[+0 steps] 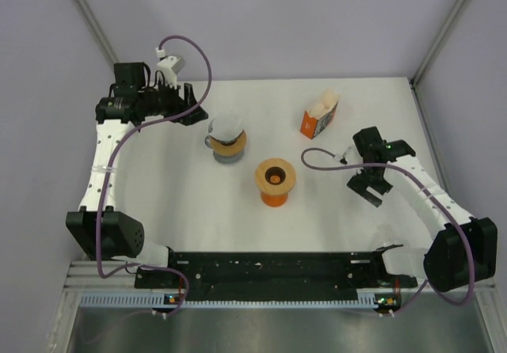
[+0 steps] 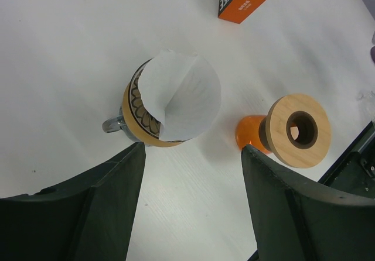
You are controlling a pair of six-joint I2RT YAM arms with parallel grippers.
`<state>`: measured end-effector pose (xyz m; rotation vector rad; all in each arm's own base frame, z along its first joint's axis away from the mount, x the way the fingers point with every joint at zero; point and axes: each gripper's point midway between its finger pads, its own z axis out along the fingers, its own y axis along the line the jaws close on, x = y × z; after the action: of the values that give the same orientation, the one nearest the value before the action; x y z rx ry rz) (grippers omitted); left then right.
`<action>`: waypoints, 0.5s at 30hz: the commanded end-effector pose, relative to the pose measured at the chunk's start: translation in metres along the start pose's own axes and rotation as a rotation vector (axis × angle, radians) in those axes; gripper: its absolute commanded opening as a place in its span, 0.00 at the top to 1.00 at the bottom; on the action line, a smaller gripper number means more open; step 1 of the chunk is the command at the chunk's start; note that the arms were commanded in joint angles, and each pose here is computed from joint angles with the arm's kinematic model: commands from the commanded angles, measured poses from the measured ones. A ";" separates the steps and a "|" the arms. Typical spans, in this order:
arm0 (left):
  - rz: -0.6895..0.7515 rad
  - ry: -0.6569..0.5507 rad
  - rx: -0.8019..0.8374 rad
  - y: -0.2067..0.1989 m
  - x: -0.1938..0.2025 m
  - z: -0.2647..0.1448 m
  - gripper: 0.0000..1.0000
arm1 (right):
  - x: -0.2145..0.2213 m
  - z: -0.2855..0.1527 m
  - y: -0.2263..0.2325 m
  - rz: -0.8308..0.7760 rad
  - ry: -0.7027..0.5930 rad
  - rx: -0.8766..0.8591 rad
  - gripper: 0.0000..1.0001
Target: Place the coffee filter in the dripper
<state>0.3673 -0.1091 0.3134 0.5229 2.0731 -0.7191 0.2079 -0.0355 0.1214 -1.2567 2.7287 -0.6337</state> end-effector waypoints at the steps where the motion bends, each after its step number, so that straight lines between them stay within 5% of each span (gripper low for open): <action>1: 0.044 -0.050 -0.003 -0.003 -0.018 -0.004 0.28 | -0.034 -0.036 -0.004 0.235 -0.228 -0.024 0.06; 6: 0.045 -0.038 0.000 -0.004 -0.014 -0.005 0.28 | -0.034 -0.038 0.003 0.517 -0.233 -0.049 0.02; 9: 0.041 -0.026 0.002 -0.003 -0.011 -0.003 0.28 | -0.005 -0.046 -0.040 0.688 -0.131 0.170 0.01; 13: 0.033 -0.013 0.004 0.000 -0.005 0.000 0.28 | -0.010 -0.059 -0.067 0.851 -0.237 0.132 0.01; 15: 0.033 -0.009 0.001 0.002 -0.004 0.002 0.28 | -0.019 -0.040 -0.053 0.803 -0.237 0.041 0.02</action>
<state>0.3673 -0.1085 0.3126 0.5258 2.0751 -0.7136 0.2350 -0.0420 0.1781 -0.2540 2.6911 -0.5152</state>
